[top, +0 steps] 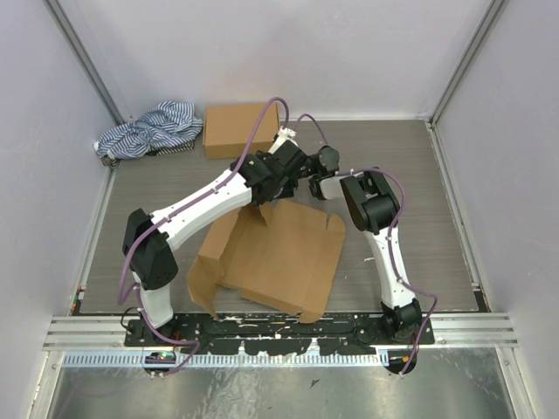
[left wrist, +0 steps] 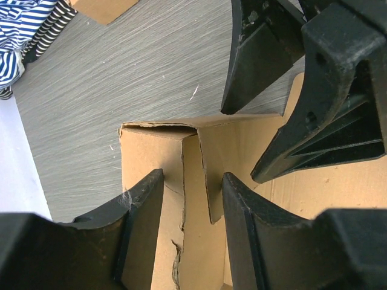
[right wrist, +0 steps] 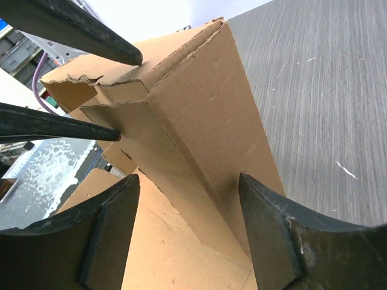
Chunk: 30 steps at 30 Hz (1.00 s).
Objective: Fold the paper box
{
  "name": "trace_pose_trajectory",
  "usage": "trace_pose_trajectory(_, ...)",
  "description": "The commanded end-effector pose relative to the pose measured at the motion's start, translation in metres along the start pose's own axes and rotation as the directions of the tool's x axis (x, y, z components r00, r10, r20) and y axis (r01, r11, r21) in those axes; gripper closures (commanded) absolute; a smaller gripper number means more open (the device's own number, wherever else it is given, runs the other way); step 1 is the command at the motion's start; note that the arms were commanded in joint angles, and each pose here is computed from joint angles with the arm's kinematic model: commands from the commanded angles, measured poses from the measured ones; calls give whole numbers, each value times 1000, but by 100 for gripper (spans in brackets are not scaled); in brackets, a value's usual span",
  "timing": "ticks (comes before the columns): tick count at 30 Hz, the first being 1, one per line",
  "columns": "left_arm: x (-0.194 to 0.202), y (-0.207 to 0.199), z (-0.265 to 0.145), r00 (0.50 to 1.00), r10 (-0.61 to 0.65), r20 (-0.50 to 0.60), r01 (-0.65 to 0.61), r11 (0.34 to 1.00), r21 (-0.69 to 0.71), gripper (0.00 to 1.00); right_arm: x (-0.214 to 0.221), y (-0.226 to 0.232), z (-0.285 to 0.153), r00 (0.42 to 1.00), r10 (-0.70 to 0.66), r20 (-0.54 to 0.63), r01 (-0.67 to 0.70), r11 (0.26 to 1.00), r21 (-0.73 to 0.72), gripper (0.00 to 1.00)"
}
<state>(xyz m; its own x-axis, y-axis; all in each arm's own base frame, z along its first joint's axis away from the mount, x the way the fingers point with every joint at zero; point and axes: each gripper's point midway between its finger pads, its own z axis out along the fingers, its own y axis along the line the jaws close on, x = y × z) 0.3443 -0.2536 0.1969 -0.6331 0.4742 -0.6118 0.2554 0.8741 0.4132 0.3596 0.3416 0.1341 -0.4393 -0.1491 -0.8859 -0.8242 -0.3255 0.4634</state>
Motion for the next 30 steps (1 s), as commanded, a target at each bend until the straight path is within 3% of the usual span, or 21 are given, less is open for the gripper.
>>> trace_pose_trajectory(1,-6,5,-4,999,-38,29,38,999,4,50,-48,21,-2,947,-316,58,314,949,32,28)
trace_pose_trajectory(16,-10,4,-4,998,-52,38,52,999,15,50,-75,9,-36,919,-336,207,296,934,202,31)
trace_pose_trajectory(21,-9,2,-3,998,-53,34,52,998,21,50,-70,3,-44,909,-368,194,296,900,319,34)
trace_pose_trajectory(25,-10,4,-5,998,-57,39,56,998,23,50,-69,-16,-59,901,-426,81,339,808,483,35)
trace_pose_trajectory(30,-10,2,-3,997,-59,39,58,998,28,50,-59,-17,-54,917,-398,0,342,788,512,31)
